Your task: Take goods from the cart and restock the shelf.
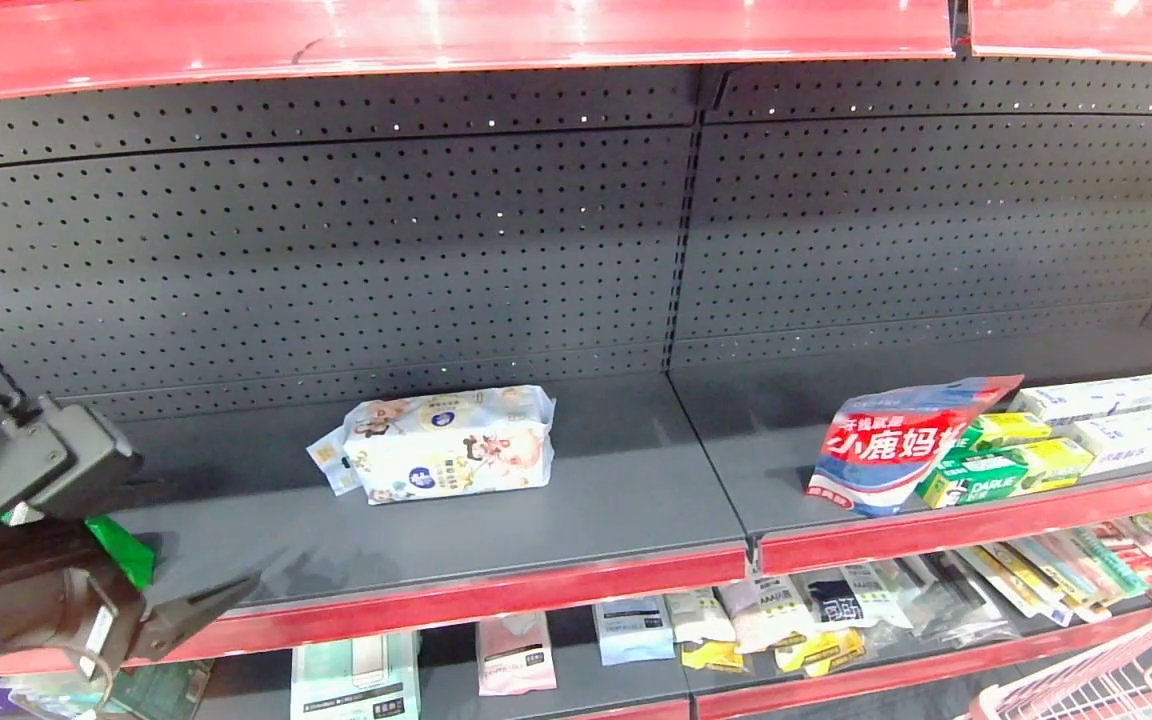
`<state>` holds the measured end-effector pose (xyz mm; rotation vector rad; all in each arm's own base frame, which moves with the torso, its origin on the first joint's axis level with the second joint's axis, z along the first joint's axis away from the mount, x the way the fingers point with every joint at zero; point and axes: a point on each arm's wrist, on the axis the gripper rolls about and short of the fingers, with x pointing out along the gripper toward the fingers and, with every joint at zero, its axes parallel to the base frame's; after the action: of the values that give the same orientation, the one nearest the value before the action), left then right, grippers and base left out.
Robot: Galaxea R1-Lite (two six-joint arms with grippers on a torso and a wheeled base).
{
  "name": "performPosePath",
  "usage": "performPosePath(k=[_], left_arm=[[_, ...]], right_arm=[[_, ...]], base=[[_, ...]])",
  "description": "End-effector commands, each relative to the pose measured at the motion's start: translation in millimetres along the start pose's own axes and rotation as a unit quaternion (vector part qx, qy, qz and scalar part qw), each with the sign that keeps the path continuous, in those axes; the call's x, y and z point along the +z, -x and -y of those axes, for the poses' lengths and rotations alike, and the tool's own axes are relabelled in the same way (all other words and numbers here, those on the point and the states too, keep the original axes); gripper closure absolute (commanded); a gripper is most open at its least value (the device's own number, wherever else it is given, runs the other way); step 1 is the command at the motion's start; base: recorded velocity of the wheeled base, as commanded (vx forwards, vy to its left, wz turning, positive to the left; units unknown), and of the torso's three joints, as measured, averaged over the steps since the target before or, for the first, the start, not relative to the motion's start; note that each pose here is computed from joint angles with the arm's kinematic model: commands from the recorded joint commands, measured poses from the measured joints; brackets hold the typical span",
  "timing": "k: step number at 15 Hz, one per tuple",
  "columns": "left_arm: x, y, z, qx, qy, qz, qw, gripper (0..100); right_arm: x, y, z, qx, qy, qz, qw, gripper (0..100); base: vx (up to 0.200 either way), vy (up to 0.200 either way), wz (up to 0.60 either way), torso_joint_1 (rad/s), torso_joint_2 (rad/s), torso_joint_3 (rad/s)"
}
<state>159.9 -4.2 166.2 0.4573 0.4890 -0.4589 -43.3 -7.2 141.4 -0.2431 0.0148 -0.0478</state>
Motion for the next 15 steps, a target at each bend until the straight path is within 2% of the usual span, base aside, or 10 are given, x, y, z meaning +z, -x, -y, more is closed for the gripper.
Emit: performPosePath(k=[1, 2, 3, 5, 8, 13, 15], left_arm=[[3.5, -36, -18.8, -0.034, -0.015, -0.027, 0.9989, 0], [3.6, -40, -21.4, -0.039, -0.03, -0.028, 0.9984, 0], [4.0, -43, -22.5, -0.044, -0.038, -0.027, 0.998, 0], [4.0, -47, -26.4, -0.045, -0.039, -0.03, 0.9978, 0], [10.9, -47, -34.2, -0.035, -0.042, -0.018, 0.9984, 0], [12.7, -49, -36.4, -0.036, -0.052, -0.016, 0.9979, 0], [11.8, -51, -37.0, -0.038, -0.05, -0.019, 0.9978, 0]], right_arm=[[0, -1, 0, 0.0, 0.0, -0.002, 1.0, 100], [0, 0, 0, 0.001, 0.0, -0.002, 1.0, 100], [-1, -1, 0, 0.001, 0.001, -0.003, 1.0, 100], [-5, -2, -2, 0.004, 0.001, -0.011, 1.0, 100], [-6, -3, -2, 0.003, -0.002, -0.013, 1.0, 100], [-6, -3, -2, 0.003, -0.002, -0.013, 1.0, 100], [-6, -3, -2, 0.003, -0.002, -0.014, 1.0, 100]], base=[[0.0, 0.0, 0.0, 0.0, 0.0, 0.0], [0.0, 0.0, 0.0, 0.0, 0.0, 0.0], [0.0, 0.0, 0.0, 0.0, 0.0, 0.0], [0.0, 0.0, 0.0, 0.0, 0.0, 0.0], [0.0, 0.0, 0.0, 0.0, 0.0, 0.0], [0.0, 0.0, 0.0, 0.0, 0.0, 0.0], [0.0, 0.0, 0.0, 0.0, 0.0, 0.0]])
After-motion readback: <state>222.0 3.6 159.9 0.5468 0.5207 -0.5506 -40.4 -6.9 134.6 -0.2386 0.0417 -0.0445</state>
